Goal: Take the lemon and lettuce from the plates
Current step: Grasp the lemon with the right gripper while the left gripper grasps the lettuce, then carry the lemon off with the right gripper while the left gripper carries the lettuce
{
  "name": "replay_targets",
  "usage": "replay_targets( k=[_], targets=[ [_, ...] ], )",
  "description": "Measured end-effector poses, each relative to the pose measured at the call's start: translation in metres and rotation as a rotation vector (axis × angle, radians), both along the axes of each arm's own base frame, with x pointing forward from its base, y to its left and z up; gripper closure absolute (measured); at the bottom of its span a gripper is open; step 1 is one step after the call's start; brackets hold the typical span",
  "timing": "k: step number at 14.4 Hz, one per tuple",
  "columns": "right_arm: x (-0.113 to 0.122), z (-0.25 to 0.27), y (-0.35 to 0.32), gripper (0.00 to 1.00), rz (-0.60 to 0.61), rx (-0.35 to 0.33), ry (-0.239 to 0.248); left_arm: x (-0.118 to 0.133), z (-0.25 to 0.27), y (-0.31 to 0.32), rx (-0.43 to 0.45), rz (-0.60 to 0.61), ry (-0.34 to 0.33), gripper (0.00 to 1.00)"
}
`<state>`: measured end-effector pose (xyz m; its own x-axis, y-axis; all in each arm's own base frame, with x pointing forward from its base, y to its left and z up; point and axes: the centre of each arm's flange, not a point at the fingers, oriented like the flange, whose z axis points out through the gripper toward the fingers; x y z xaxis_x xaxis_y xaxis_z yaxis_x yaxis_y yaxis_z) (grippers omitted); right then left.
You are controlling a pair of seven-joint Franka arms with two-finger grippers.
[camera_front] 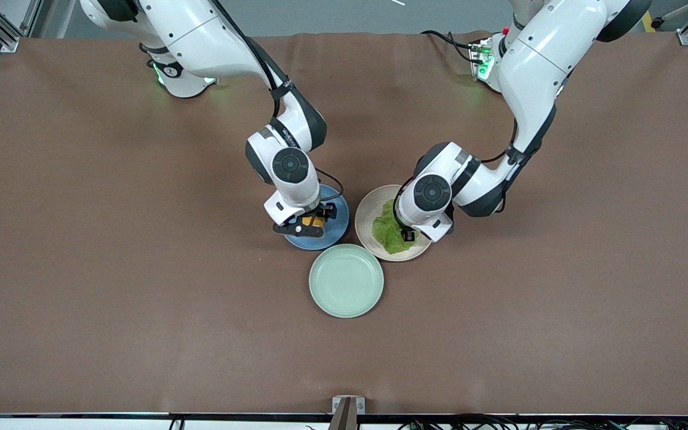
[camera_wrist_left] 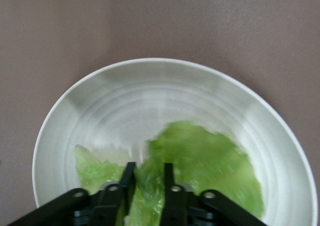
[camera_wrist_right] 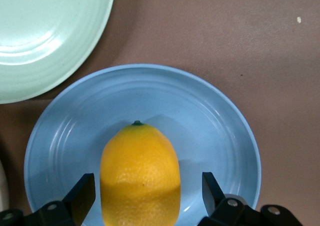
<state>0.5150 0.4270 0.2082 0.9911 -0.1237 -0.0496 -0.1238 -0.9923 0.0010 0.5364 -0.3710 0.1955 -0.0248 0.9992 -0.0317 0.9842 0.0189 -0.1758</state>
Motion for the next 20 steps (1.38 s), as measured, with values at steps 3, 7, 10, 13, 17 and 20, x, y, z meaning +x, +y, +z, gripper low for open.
replay_targets(
  k=[3, 7, 10, 13, 17, 20],
  targets=[
    [-0.002, -0.002, 0.003, 0.36, 0.004, 0.002, -0.001, 0.009, 0.007, 0.003, 0.016, -0.016, -0.027, 0.95],
    [0.002, 0.011, 0.005, 0.39, 0.003, 0.009, -0.01, 0.03, 0.044, 0.009, 0.054, -0.075, -0.081, 0.95],
    [0.016, 0.093, -0.013, 0.39, -0.013, -0.009, 0.014, 0.049, 0.089, 0.042, 0.079, -0.165, -0.106, 0.95],
    [0.036, 0.208, -0.096, 0.39, 0.024, -0.016, 0.055, 0.081, 0.132, 0.12, 0.094, -0.236, -0.117, 0.95],
    [0.063, 0.271, -0.266, 0.39, 0.083, 0.007, 0.115, 0.103, 0.134, 0.236, 0.082, -0.36, -0.075, 0.95],
    [0.082, 0.246, -0.403, 0.39, 0.132, 0.049, 0.136, 0.104, 0.102, 0.32, 0.031, -0.488, -0.005, 0.95]
  ],
)
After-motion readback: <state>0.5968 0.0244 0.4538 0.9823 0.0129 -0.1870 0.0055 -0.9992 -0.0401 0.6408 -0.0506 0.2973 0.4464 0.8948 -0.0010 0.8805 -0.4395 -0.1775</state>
